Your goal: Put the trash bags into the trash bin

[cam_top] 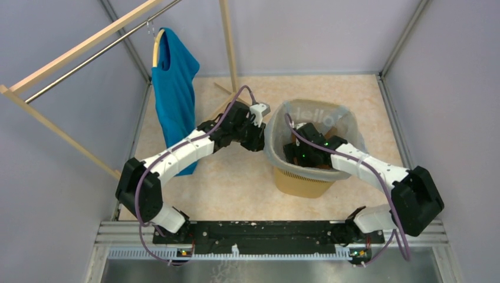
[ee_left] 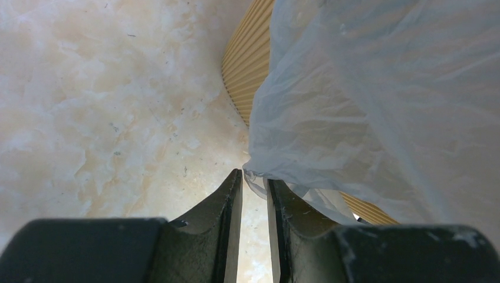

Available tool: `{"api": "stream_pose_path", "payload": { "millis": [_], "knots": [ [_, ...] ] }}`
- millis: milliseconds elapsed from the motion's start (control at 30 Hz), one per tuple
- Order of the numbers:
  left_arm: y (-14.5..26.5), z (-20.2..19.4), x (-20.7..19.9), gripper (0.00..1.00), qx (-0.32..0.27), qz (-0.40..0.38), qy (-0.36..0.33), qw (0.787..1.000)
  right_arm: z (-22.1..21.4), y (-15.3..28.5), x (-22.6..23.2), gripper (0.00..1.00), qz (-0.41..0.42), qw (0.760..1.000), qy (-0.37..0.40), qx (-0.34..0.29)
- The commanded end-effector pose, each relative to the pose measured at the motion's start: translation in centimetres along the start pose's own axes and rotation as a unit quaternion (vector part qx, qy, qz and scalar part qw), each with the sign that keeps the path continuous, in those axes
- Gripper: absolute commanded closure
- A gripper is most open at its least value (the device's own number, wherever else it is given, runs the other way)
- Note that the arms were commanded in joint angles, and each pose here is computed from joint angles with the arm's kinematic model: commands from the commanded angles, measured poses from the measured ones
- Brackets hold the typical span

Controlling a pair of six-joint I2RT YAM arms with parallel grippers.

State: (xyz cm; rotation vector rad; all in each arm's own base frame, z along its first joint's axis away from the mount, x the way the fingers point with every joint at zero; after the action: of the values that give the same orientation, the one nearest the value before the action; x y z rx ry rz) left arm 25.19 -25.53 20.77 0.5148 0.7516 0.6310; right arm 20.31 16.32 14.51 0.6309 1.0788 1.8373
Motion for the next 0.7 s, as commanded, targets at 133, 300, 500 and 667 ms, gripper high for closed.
{"api": "stream_pose_path", "payload": {
  "millis": [133,300,500,667],
  "knots": [
    [-0.2,0.8,-0.7,0.72,-0.007,-0.008,-0.014,1.000,0.2,-1.9,0.2,0.20,-0.017,0.999,-0.020,-0.042],
    [-0.3,0.8,-0.6,0.72,-0.006,-0.004,-0.014,1.000,1.2,0.0,0.0,0.20,-0.021,0.998,-0.022,-0.062],
    [-0.1,0.9,-0.5,0.71,-0.011,0.007,-0.018,1.000,3.1,6.0,-0.3,0.18,-0.008,0.992,-0.026,-0.121],
    [0.0,1.1,-0.3,0.61,-0.018,0.014,-0.014,1.000,4.5,10.9,-0.5,0.15,0.006,0.983,-0.021,-0.184]
  ]
}}
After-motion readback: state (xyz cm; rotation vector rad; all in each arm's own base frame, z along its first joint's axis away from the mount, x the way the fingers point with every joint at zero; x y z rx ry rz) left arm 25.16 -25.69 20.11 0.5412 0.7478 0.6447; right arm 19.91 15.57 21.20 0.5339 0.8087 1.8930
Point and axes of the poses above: each gripper's point midway between its finger pads, its own y axis back along the fingers, its own x axis along the line the jaws close on, z = x × y, the point moved 7 cm from there along y, back along the fingers, and after that the axes turned 9 degrees about y, right-handed, at the moved point
